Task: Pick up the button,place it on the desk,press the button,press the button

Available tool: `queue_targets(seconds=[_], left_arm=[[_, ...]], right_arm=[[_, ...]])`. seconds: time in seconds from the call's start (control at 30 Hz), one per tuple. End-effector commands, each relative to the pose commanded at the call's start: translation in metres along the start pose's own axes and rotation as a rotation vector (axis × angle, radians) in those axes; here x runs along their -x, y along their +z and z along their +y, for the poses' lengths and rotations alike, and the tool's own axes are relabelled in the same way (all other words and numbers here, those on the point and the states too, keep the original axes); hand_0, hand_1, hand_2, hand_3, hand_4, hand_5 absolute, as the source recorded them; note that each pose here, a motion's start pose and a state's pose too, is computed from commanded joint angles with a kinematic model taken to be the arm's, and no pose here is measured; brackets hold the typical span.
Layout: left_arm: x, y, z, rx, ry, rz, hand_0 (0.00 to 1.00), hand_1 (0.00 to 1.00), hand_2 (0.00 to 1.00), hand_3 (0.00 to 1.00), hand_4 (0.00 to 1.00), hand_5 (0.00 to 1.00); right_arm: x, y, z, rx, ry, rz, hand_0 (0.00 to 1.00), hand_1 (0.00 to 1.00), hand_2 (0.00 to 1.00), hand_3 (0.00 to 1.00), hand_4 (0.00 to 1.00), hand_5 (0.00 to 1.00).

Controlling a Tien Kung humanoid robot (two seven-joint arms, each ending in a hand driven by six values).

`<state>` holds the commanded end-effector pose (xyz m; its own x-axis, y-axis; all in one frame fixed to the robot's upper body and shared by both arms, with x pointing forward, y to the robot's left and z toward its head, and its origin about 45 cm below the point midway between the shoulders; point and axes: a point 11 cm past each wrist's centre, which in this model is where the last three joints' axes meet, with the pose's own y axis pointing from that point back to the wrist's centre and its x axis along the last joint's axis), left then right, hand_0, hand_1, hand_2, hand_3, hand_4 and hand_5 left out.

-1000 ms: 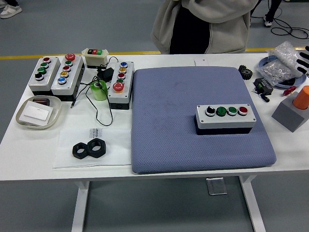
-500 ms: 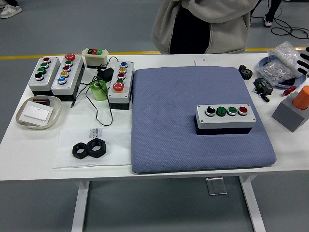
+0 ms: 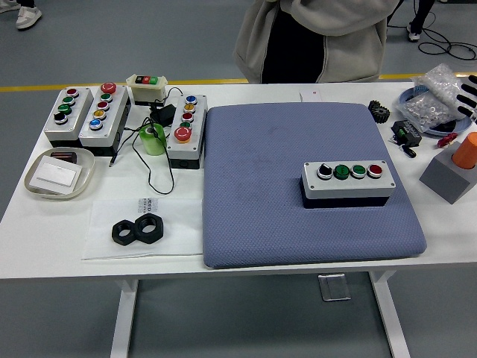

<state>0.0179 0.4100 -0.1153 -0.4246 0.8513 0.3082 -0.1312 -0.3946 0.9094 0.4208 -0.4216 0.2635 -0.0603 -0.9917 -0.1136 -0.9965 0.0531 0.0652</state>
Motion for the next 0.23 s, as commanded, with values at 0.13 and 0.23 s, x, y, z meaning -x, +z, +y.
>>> queue_targets(seconds=[0.13, 0.23], left_arm=[[-0.0008, -0.0017, 0.0001, -0.003, 0.002, -0.002, 0.743, 0.852, 0.914, 0.836, 0.652, 0.998], [-0.0013, -0.0029, 0.0002, -0.005, 0.003, -0.003, 0.743, 0.852, 0.914, 0.836, 0.652, 0.998]], right_arm=[[0.0004, 0.0024, 0.0007, 0.006, -0.002, 0.004, 0.909, 0.807, 0.803, 0.791, 0.623, 0.681], [0.0000, 0.0036, 0.0011, 0.008, -0.001, 0.005, 0.909, 0.807, 0.803, 0.791, 0.623, 0.681]])
